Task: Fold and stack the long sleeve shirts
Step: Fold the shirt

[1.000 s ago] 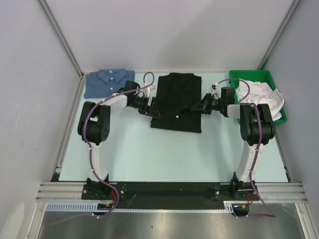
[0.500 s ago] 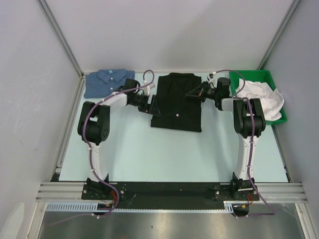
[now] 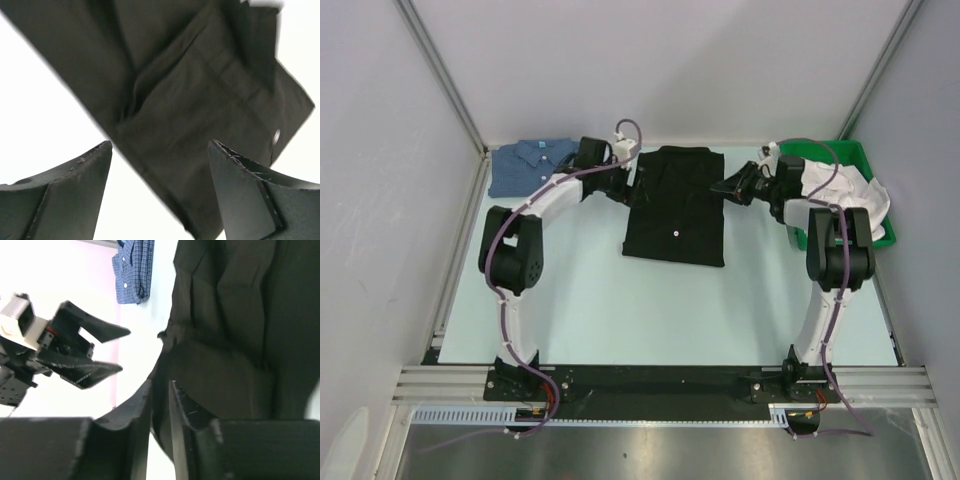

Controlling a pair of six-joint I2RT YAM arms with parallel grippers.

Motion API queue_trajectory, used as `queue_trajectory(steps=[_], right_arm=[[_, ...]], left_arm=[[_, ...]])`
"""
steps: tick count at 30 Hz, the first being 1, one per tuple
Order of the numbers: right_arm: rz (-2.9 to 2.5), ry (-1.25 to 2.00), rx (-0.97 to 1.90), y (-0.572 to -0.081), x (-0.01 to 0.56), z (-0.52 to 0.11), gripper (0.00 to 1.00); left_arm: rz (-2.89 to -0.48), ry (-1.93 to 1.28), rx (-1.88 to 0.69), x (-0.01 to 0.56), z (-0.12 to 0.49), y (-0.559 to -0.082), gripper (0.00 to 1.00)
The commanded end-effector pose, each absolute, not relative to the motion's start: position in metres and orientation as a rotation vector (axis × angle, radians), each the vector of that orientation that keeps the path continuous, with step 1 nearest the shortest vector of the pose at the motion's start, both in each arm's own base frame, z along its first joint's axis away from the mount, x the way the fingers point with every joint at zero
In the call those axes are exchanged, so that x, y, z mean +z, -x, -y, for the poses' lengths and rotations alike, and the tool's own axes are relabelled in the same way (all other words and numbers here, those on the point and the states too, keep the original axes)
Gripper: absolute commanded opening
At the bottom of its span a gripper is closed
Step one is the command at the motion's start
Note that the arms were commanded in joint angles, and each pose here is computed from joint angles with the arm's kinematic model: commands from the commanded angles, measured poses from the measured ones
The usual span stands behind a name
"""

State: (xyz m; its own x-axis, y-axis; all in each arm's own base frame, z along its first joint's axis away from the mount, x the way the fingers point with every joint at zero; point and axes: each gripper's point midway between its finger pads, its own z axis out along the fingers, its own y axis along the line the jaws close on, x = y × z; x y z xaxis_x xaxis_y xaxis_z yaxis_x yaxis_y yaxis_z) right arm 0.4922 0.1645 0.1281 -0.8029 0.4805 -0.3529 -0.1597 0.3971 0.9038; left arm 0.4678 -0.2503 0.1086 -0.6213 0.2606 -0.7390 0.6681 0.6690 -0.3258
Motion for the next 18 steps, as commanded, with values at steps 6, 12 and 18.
queue_trajectory(steps=[6,12,18], right_arm=[[-2.113,-0.227,1.353,-0.459,0.13,-0.177,0.13],[-2.12,-0.234,1.345,-0.471,0.118,-0.181,0.12],[-2.124,-0.215,1.355,-0.472,0.115,-0.189,0.11]], left_arm=[[-2.031,-0.747,-0.546,0.159,0.338,-0.504,0.72],[-2.047,-0.725,-0.537,0.152,0.362,-0.507,0.7],[-2.104,-0.633,-0.496,0.138,0.36,-0.512,0.64]])
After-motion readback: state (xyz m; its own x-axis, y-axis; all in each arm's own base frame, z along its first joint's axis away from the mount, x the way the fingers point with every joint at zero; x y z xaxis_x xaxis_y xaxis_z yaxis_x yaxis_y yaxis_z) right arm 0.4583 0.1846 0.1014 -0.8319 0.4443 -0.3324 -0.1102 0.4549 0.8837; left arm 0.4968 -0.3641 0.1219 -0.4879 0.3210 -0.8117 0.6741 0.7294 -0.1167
